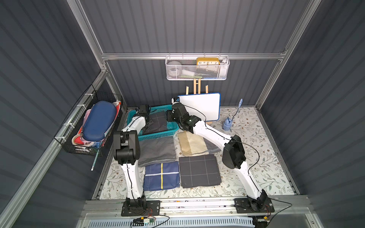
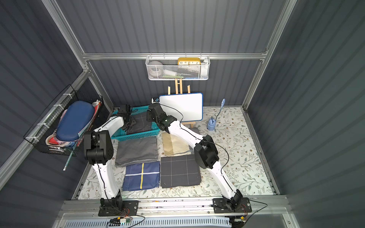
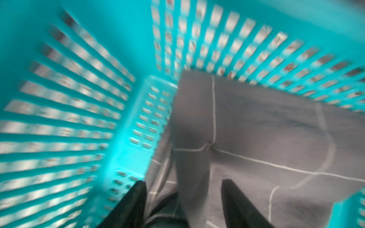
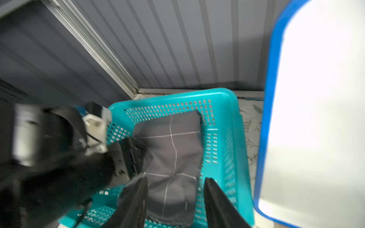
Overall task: Put the folded pillowcase in the basket
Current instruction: Place the pillowcase in the basket.
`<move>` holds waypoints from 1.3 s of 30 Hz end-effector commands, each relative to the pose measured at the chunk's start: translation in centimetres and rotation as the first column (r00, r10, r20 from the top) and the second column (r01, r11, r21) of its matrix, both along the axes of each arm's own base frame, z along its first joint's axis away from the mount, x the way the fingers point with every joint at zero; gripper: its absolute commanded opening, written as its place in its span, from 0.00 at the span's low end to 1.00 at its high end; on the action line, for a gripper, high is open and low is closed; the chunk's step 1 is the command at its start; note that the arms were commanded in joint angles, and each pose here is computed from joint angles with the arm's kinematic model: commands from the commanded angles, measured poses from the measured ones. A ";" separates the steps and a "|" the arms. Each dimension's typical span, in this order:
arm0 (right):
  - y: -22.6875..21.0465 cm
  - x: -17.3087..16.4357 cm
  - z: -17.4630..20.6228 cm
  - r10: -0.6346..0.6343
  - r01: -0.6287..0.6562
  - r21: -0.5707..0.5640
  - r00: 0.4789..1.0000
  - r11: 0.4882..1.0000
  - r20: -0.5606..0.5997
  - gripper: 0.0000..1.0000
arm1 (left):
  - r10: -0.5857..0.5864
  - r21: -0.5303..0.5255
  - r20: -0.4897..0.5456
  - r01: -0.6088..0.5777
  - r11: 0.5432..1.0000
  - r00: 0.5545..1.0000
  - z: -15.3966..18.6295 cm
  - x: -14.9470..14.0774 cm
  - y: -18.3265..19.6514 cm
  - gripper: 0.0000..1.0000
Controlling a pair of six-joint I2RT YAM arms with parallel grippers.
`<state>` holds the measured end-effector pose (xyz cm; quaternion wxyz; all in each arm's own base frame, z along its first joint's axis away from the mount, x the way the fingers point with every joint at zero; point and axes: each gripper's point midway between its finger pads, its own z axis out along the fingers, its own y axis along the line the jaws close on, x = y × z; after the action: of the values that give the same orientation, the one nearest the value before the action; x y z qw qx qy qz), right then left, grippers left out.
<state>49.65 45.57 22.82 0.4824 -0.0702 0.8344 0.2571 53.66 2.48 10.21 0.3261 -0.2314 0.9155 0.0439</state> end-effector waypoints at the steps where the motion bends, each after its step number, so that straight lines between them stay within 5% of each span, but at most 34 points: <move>1: -1.3 -0.8 2.0 -0.008 0.008 -0.001 0.999 1.000 0.050 0.50 | -0.024 0.057 0.128 0.017 0.998 0.991 6.6 0.0 -1.0 0.70; 7: -4.0 -2.4 1.7 -0.037 0.040 -0.044 0.997 0.998 0.065 0.51 | -0.292 -0.094 0.223 0.319 0.943 0.930 6.1 2.1 -7.4 0.70; 15: -6.3 -3.8 0.9 -0.059 0.063 -0.075 0.997 0.995 0.057 0.51 | -0.276 -0.236 0.086 0.289 0.928 0.957 -1.6 2.5 -7.3 0.69; 27: -6.9 -4.6 -1.4 -0.065 0.066 -0.094 0.998 0.993 0.010 0.52 | -0.134 -0.043 0.014 0.134 0.990 0.991 -3.2 2.4 -0.7 0.71; 34: -7.8 -5.1 -1.7 -0.073 0.073 -0.114 0.997 0.991 0.005 0.52 | -0.144 -0.007 0.019 0.144 0.990 0.989 -3.0 3.6 -0.2 0.72; 39: -9.5 -6.0 -1.1 -0.092 0.096 -0.151 0.995 0.984 0.030 0.53 | -0.195 -0.043 0.139 0.203 0.978 0.971 1.9 2.9 -2.6 0.73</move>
<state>43.93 37.55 19.36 0.4740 -0.0773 0.8582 0.1815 56.87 1.46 8.35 0.3495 -0.1735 0.9207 -0.0062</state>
